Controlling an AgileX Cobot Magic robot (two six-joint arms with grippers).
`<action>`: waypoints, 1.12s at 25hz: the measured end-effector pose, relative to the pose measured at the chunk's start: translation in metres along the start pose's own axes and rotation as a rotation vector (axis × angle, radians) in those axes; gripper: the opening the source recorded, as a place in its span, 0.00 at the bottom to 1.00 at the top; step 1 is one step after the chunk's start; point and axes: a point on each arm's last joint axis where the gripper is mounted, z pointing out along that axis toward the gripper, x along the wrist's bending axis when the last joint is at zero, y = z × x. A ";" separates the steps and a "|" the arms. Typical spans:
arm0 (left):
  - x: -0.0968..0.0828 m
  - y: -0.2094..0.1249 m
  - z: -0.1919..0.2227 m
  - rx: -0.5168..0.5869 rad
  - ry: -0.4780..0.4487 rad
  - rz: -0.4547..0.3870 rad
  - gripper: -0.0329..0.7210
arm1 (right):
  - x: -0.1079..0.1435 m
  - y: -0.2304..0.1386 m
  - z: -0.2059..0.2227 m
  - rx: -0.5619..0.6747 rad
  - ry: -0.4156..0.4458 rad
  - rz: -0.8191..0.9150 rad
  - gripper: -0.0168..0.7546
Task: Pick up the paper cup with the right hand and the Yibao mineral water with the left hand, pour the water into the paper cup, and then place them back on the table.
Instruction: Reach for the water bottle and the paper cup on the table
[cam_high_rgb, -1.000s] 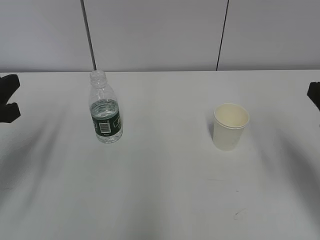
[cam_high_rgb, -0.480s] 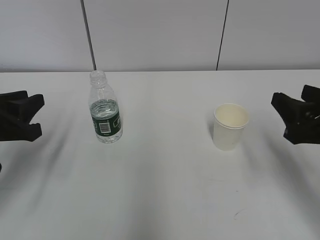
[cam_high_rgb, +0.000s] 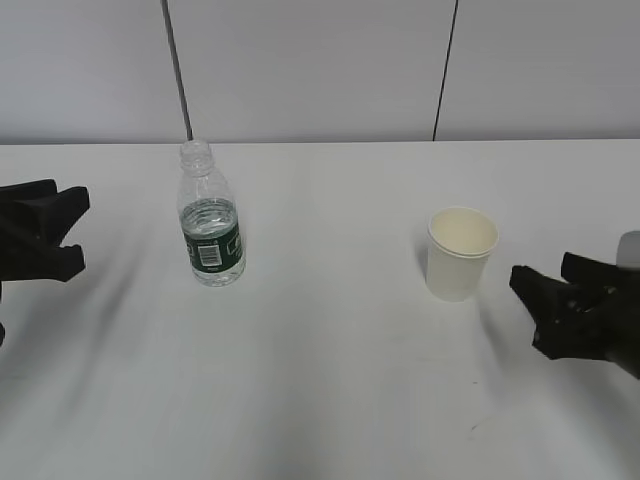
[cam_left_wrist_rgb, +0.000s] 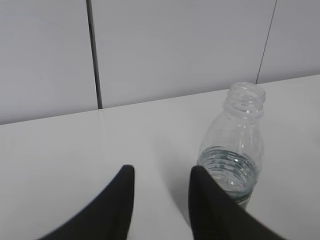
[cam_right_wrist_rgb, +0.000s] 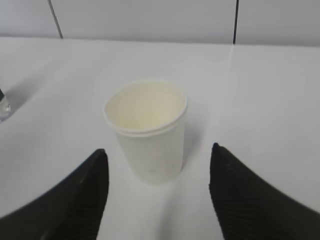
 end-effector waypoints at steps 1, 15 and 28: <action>0.000 0.000 0.000 0.000 0.000 0.000 0.36 | 0.000 -0.004 0.001 0.020 0.000 0.006 0.67; 0.000 0.000 0.000 -0.001 0.000 0.000 0.36 | 0.003 -0.015 0.009 0.062 0.059 0.013 0.67; 0.000 -0.002 0.000 0.021 0.002 0.001 0.36 | 0.001 -0.021 0.024 0.082 0.064 0.020 0.88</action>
